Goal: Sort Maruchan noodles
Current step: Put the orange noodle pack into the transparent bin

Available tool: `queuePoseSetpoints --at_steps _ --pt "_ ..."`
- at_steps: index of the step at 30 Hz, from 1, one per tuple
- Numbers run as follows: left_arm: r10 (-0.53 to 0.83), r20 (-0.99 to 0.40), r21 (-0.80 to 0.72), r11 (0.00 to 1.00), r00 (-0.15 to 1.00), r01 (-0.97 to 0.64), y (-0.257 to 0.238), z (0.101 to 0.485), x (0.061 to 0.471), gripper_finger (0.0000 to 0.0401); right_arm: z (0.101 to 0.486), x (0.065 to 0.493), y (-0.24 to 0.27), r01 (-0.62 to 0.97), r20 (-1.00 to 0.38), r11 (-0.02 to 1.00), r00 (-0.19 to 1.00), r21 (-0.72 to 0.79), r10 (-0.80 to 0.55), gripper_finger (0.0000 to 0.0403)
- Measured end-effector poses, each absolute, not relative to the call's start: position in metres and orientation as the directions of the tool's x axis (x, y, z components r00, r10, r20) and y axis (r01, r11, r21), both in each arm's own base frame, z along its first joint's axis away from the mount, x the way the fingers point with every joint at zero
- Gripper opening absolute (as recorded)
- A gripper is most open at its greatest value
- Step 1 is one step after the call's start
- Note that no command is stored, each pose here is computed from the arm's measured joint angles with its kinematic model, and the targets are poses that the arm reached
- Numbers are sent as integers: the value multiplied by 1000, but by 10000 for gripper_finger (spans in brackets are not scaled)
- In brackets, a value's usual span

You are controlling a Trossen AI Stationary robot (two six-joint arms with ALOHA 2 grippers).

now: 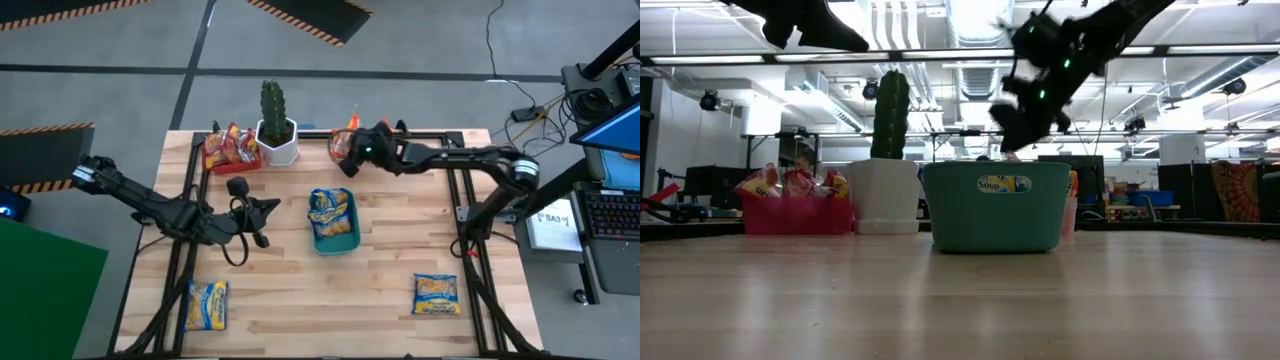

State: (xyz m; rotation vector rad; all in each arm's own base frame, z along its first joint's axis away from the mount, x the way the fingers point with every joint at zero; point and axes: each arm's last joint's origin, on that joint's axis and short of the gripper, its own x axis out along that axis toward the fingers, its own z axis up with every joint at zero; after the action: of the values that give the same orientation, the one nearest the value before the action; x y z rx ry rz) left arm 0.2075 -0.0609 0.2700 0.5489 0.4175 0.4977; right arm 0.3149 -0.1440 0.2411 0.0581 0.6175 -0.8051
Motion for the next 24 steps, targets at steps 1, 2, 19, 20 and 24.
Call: queuePoseSetpoints --at_steps 1,2,19,20,24 --pt "548 -240 583 741 801 -332 -61 270 207 0 249 312 -142 690 -525 708 551 -153 -649 133" --pt "548 -241 584 741 801 -332 -61 270 207 0 257 309 -141 690 -507 711 570 -131 -647 131" --pt "548 -241 593 736 801 -325 -61 270 207 0 225 308 -228 767 -356 638 577 -74 -735 9" --pt "548 -241 593 736 801 -325 -61 270 207 0 216 310 -231 769 -370 634 568 -78 -735 9" --pt "548 -241 593 737 801 -326 -61 270 207 0 182 317 -239 778 -436 622 533 -86 -726 9"
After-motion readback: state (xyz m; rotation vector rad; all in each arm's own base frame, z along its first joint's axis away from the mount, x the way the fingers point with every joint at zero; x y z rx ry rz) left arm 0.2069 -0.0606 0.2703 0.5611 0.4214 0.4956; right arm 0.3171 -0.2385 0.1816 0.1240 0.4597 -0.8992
